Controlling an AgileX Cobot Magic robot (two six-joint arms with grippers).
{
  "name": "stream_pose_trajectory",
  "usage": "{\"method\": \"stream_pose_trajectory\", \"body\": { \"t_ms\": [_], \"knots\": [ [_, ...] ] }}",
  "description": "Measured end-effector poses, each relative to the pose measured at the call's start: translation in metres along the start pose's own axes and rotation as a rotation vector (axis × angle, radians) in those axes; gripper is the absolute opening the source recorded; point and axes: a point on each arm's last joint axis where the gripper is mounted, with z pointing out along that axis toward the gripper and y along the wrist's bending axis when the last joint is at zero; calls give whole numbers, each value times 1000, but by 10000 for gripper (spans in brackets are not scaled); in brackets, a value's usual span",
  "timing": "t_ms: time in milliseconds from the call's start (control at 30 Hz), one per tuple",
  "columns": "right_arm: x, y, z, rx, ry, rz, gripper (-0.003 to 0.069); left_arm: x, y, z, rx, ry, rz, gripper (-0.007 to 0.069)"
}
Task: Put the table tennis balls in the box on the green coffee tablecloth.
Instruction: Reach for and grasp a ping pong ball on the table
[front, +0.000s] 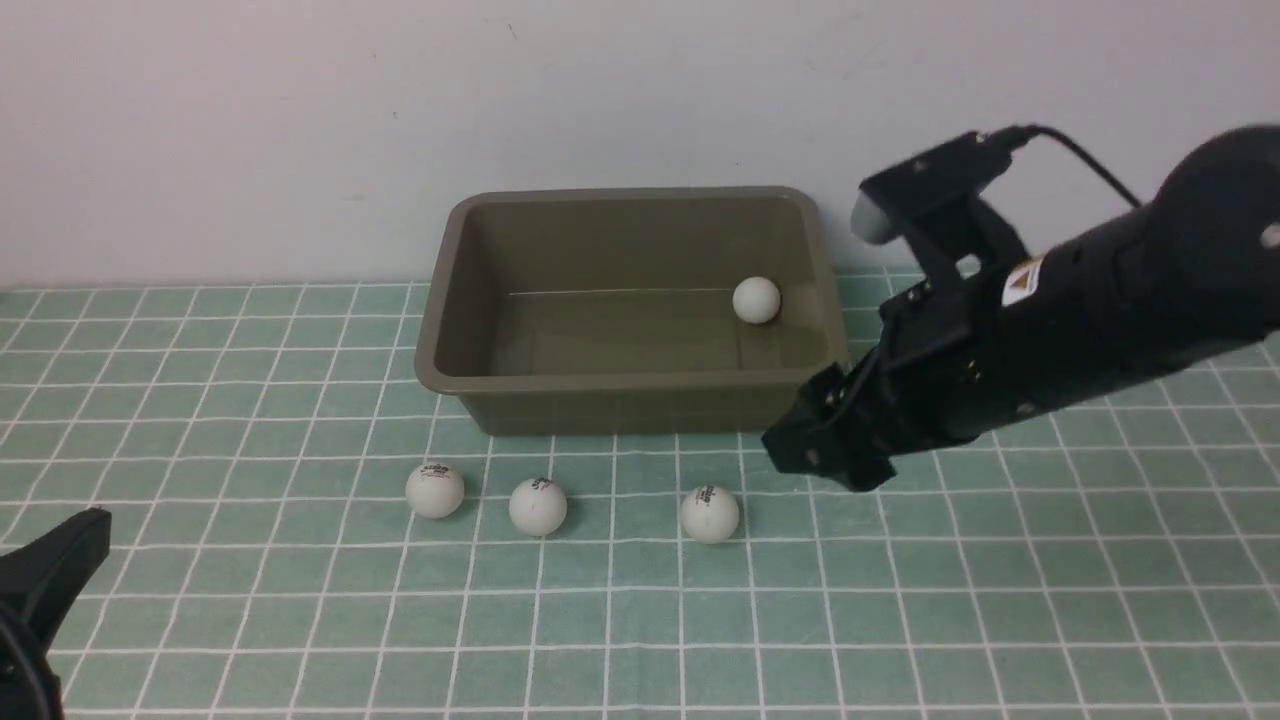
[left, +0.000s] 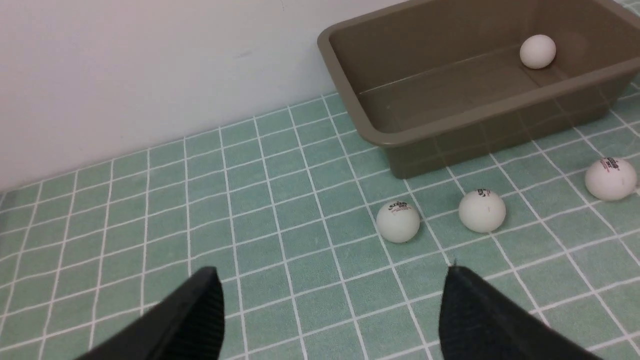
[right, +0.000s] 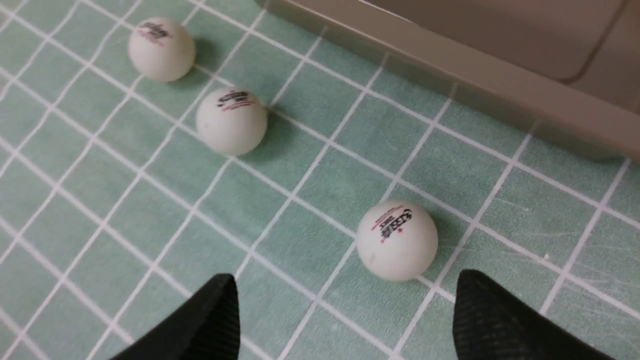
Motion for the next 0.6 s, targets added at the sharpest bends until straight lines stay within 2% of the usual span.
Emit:
{"method": "stream_pose_trajectory", "body": {
  "t_ms": [600],
  "knots": [
    [18, -15, 57, 56, 33, 63, 514, 1, -1, 0, 8, 15, -1, 520]
  ]
}}
